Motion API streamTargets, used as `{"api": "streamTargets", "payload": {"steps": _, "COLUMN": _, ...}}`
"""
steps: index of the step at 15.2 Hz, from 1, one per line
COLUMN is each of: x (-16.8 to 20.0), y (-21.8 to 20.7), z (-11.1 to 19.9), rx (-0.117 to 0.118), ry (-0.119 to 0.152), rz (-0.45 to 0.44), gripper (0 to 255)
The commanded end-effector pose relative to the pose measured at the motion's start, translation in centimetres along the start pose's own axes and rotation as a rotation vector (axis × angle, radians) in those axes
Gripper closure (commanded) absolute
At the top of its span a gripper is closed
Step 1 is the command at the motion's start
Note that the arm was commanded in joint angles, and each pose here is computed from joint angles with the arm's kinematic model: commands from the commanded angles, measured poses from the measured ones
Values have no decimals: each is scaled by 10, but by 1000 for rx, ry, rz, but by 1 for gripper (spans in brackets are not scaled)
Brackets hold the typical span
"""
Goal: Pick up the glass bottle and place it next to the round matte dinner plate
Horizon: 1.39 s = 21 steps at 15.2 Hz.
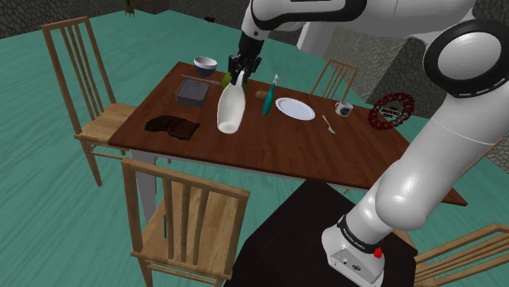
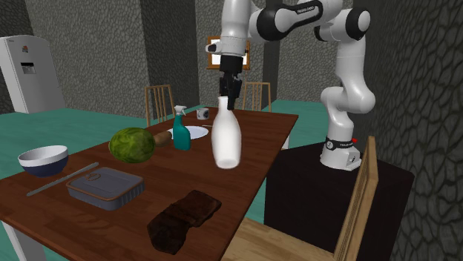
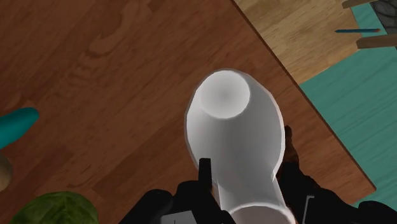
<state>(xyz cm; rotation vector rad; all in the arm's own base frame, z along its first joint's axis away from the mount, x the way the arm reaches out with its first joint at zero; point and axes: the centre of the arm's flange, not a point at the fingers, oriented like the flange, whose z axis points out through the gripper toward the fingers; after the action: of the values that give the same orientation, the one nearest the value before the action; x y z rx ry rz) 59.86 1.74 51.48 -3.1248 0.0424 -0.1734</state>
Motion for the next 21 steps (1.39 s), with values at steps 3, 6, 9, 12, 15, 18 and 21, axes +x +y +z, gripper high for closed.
{"api": "streamTargets", "payload": {"steps": 3, "x": 2, "y": -1, "z": -22, "rx": 0, "ry": 0, "rz": 0, "gripper": 255}}
{"api": "streamTargets", "payload": {"steps": 6, "x": 4, "y": -1, "z": -38, "rx": 0, "ry": 0, "rz": 0, "gripper": 255}}
{"api": "streamTargets", "payload": {"steps": 9, "x": 6, "y": -1, "z": -53, "rx": 0, "ry": 0, "rz": 0, "gripper": 255}}
{"api": "streamTargets", "payload": {"steps": 12, "x": 7, "y": -1, "z": -69, "rx": 0, "ry": 0, "rz": 0, "gripper": 255}}
{"api": "streamTargets", "payload": {"steps": 15, "x": 9, "y": -1, "z": -85, "rx": 0, "ry": 0, "rz": 0, "gripper": 255}}
{"api": "streamTargets", "payload": {"steps": 18, "x": 11, "y": -2, "z": -101, "rx": 0, "ry": 0, "rz": 0, "gripper": 255}}
{"api": "streamTargets", "payload": {"steps": 21, "x": 13, "y": -2, "z": -116, "rx": 0, "ry": 0, "rz": 0, "gripper": 255}}
